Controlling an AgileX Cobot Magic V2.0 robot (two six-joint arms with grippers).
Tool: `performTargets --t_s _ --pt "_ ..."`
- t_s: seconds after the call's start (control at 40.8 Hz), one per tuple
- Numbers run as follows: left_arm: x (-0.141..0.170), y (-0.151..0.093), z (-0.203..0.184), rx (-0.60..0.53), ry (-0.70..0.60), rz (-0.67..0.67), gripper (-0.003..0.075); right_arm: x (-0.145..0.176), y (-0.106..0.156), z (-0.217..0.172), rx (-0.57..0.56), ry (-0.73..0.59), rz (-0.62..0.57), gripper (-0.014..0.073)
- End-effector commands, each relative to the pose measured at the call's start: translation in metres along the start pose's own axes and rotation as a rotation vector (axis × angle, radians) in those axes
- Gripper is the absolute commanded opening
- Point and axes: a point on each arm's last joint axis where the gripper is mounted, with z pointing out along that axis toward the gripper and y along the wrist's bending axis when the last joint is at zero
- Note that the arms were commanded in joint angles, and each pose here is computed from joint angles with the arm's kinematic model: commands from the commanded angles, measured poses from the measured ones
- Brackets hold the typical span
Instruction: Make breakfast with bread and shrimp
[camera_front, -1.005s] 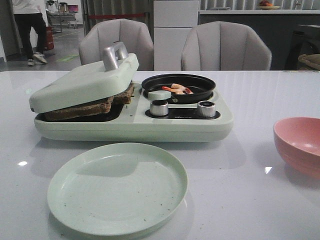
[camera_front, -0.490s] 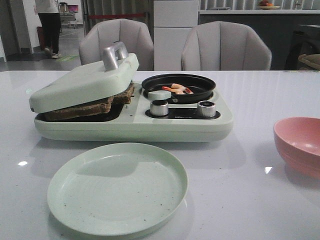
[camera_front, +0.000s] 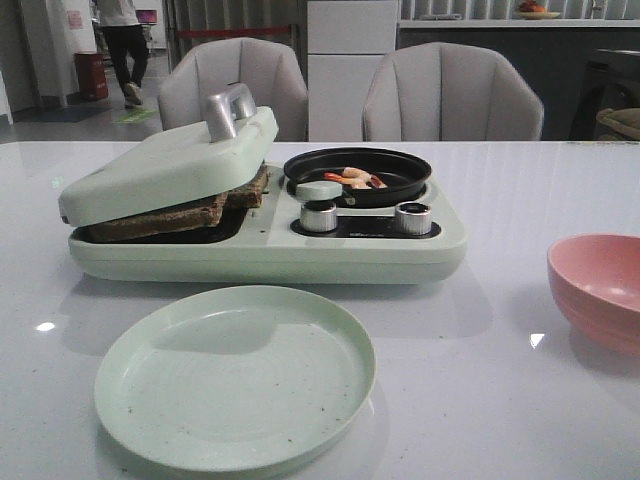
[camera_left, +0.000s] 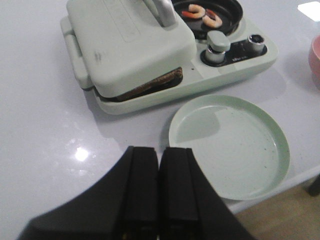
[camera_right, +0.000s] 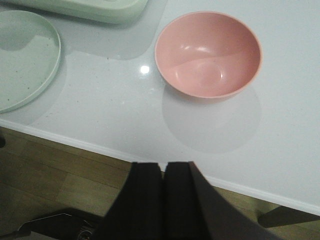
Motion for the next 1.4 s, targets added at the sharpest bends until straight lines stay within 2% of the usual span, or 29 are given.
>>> performTargets --t_s 0.0,0.098,0.27,0.441,0.613,0.833,1.373 --pt "-0.007 0.005 -0.008 -0.058 -0.204 -0.012 0.0100 -0.011 0.001 -0.005 -0.008 -0.082 0.005 0.0036" --pt "0.011 0.010 -0.010 -0.113 -0.347 -0.025 0.0100 -0.011 0.001 -0.005 -0.008 -0.082 0.005 0.0036" --pt "0.055 0.014 -0.007 -0.180 -0.524 -0.029 0.0100 -0.011 0.001 -0.005 -0.008 -0.082 0.005 0.0036" --pt "0.095 0.016 0.003 -0.217 -0.620 -0.027 0.0100 -0.011 0.001 -0.005 -0.008 -0.082 0.005 0.0036" --pt "0.116 0.019 0.019 -0.230 -0.589 -0.031 0.0100 -0.011 0.001 -0.005 -0.007 -0.078 0.005 0.0036" --pt "0.115 0.021 0.018 -0.282 -0.585 -0.012 0.0100 -0.010 0.001 -0.005 -0.007 -0.070 0.005 0.0036" --pt "0.115 0.021 0.018 -0.257 -0.589 -0.057 0.0100 -0.010 0.001 -0.005 -0.006 -0.068 0.005 0.0036"
